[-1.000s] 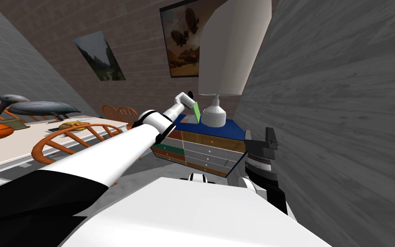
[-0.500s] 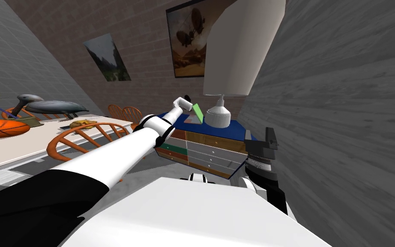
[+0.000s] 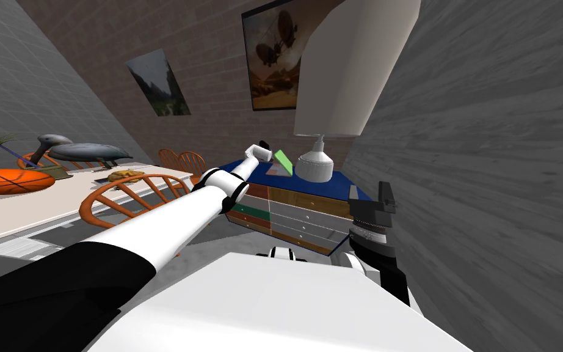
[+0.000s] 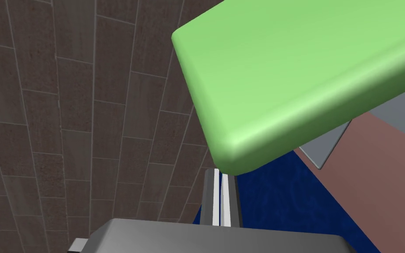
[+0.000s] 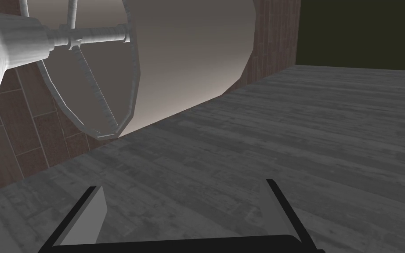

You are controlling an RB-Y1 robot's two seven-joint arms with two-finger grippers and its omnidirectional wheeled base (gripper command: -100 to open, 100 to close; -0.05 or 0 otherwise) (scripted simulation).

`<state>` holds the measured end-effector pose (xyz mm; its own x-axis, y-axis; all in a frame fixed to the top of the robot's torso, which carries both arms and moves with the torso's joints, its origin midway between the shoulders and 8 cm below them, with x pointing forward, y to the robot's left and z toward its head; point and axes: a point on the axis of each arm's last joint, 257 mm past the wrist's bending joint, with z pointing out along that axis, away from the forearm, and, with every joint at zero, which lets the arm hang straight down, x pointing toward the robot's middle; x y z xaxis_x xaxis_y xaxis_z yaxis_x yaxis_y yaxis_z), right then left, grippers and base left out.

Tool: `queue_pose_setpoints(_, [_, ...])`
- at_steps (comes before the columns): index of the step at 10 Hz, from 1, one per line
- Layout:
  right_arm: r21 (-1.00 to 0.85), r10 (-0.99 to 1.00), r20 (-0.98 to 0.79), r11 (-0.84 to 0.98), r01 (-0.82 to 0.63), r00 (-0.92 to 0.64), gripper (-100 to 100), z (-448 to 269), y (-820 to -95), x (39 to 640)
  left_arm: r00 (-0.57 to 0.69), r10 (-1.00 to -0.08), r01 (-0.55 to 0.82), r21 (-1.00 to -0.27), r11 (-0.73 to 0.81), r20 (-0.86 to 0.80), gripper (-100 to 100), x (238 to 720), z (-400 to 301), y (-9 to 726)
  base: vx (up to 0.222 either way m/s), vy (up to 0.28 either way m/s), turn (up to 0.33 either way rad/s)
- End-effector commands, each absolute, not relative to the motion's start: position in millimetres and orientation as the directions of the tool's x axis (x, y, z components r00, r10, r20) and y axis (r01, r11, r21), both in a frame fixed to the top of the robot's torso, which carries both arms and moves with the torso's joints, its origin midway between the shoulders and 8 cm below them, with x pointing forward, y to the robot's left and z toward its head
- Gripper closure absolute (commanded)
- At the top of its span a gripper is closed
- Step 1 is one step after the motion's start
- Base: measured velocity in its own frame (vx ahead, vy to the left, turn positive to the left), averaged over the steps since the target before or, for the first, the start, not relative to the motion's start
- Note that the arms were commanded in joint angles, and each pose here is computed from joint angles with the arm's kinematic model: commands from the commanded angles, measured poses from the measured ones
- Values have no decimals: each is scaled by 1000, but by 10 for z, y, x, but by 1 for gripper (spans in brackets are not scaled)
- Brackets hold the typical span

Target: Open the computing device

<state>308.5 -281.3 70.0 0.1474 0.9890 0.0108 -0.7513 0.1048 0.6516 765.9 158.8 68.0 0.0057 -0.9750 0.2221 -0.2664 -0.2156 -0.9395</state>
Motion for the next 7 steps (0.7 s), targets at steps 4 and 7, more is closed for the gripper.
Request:
queue_pose_setpoints(4, [652,989,11,105,-751,147,0,701,-2812,3085,13,-975,-273,-938,-215,220,100,7660,635,1621,0,2,6])
queue_pose_setpoints(7, [652,989,11,105,-751,147,0,701,-2812,3085,-7,-986,-259,-953,-158,166,-100,7672,585,1572,-3,10,-10])
